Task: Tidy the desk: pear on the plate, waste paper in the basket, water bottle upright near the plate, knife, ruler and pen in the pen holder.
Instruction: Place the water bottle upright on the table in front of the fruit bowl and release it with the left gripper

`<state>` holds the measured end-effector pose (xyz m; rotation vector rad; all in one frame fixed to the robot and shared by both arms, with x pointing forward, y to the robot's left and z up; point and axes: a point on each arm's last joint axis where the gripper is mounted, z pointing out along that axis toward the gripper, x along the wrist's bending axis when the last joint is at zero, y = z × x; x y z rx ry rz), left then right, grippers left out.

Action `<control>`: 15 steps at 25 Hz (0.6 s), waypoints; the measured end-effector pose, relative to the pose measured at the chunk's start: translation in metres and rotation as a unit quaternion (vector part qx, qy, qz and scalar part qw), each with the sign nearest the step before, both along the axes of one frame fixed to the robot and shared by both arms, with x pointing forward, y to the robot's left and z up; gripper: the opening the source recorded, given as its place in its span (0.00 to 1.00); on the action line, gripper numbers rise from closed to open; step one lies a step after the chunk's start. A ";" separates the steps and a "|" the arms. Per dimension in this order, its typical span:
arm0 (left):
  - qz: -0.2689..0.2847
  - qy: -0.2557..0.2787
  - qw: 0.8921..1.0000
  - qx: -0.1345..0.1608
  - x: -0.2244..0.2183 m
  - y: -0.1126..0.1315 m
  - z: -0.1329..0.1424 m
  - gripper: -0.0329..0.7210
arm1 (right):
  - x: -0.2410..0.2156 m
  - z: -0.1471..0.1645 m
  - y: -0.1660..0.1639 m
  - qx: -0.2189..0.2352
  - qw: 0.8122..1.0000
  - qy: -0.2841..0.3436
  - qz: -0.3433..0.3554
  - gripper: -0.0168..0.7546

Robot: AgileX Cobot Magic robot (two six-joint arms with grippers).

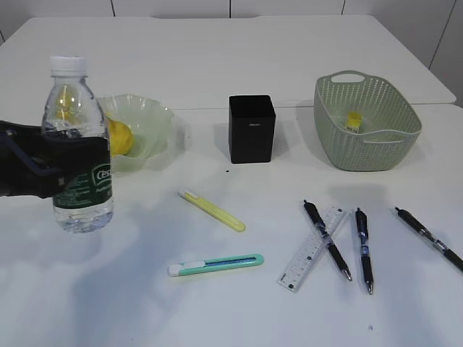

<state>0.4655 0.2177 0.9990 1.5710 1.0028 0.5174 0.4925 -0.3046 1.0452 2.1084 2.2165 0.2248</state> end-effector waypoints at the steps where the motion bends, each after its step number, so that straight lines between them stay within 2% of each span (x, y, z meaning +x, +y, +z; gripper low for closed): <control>1: -0.010 -0.004 1.000 -0.011 0.001 -0.002 -0.001 0.56 | 0.000 0.000 0.000 0.000 1.000 0.001 0.000 0.51; 3: -0.024 -0.005 0.999 -0.023 0.004 -0.006 -0.005 0.56 | -0.001 0.000 0.000 0.000 1.000 0.003 0.000 0.51; 9: -0.040 -0.009 0.999 0.009 0.008 -0.008 -0.018 0.56 | -0.001 0.000 0.000 0.000 1.000 0.004 0.000 0.51; 15: -0.050 -0.024 0.998 0.000 0.008 -0.009 -0.015 0.56 | 0.000 0.000 0.000 0.000 1.000 -0.001 0.000 0.51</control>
